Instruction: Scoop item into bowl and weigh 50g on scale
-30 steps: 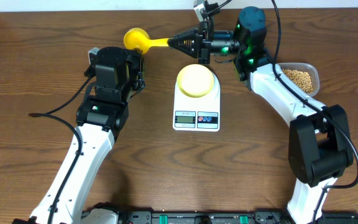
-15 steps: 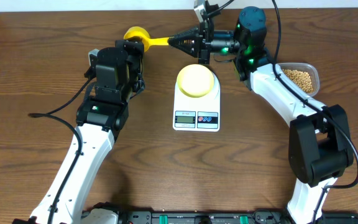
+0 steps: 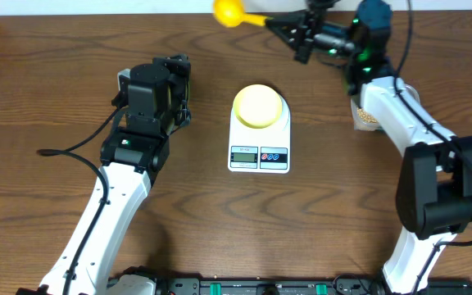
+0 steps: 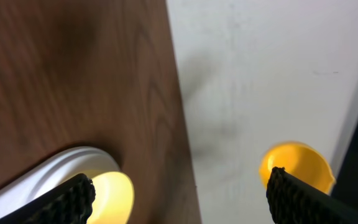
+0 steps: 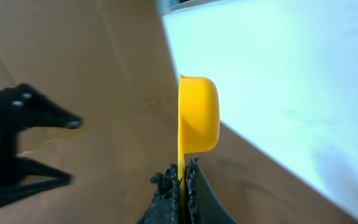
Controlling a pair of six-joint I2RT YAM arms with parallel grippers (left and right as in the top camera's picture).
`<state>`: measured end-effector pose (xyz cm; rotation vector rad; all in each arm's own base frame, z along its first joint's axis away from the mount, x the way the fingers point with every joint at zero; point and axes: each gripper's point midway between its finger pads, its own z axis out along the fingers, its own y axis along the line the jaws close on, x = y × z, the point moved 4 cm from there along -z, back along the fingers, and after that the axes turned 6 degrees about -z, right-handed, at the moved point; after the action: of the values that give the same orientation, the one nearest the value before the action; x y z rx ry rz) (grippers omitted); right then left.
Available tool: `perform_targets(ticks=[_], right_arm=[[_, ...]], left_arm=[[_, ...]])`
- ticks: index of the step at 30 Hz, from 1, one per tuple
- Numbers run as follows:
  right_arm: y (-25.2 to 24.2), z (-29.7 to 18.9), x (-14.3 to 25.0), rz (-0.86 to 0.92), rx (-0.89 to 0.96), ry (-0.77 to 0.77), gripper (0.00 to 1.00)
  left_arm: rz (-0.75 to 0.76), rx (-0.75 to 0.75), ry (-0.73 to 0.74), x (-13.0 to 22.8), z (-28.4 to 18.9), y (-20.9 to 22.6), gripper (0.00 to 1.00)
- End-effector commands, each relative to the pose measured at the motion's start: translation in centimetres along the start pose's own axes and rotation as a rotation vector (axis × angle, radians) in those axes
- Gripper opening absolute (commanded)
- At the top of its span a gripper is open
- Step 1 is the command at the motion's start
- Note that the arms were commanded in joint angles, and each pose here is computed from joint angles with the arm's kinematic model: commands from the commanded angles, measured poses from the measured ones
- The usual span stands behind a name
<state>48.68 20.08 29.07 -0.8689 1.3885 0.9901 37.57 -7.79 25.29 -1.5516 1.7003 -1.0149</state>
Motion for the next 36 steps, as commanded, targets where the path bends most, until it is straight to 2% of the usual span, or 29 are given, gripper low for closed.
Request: perform_targets(ticks=[1,9,12,18,21,29,36], right_arm=[[-2.2,-1.9,-1.0,-0.096,0.069,-0.016,0.01],[-5.0,-5.5,-1.3,-0.098,0.155,-0.018,0.01],[-5.4,-6.0,-1.3,-0.098,0.168,-0.019,0.01],[-5.5,-6.1,-1.4,-0.099,0.17,-0.019,0.01],[-5.5,-6.1,-1.4,-0.132,0.171,-0.016,0.01],[-5.5,-6.1,-1.4,-0.151,0.175,-0.015,0.01],[-5.5,-6.1,-1.4,-0.196,0.174,-0.011,0.01]], left_arm=[[0.005,-0.005,-0.001,0.0,-0.4,-0.3,0.9],[0.007,-0.031,-0.005,0.0,-0.4,0.2,0.9],[0.007,-0.032,-0.005,0.0,-0.4,0.2,0.96],[0.018,-0.032,-0.005,0.0,-0.4,0.2,0.97],[0.108,-0.031,-0.002,0.0,-0.4,0.2,0.97],[0.508,-0.057,0.02,0.1,-0.4,0.8,0.99],[0.567,-0.24,-0.058,-1.7,-0.9,4.0,0.99]])
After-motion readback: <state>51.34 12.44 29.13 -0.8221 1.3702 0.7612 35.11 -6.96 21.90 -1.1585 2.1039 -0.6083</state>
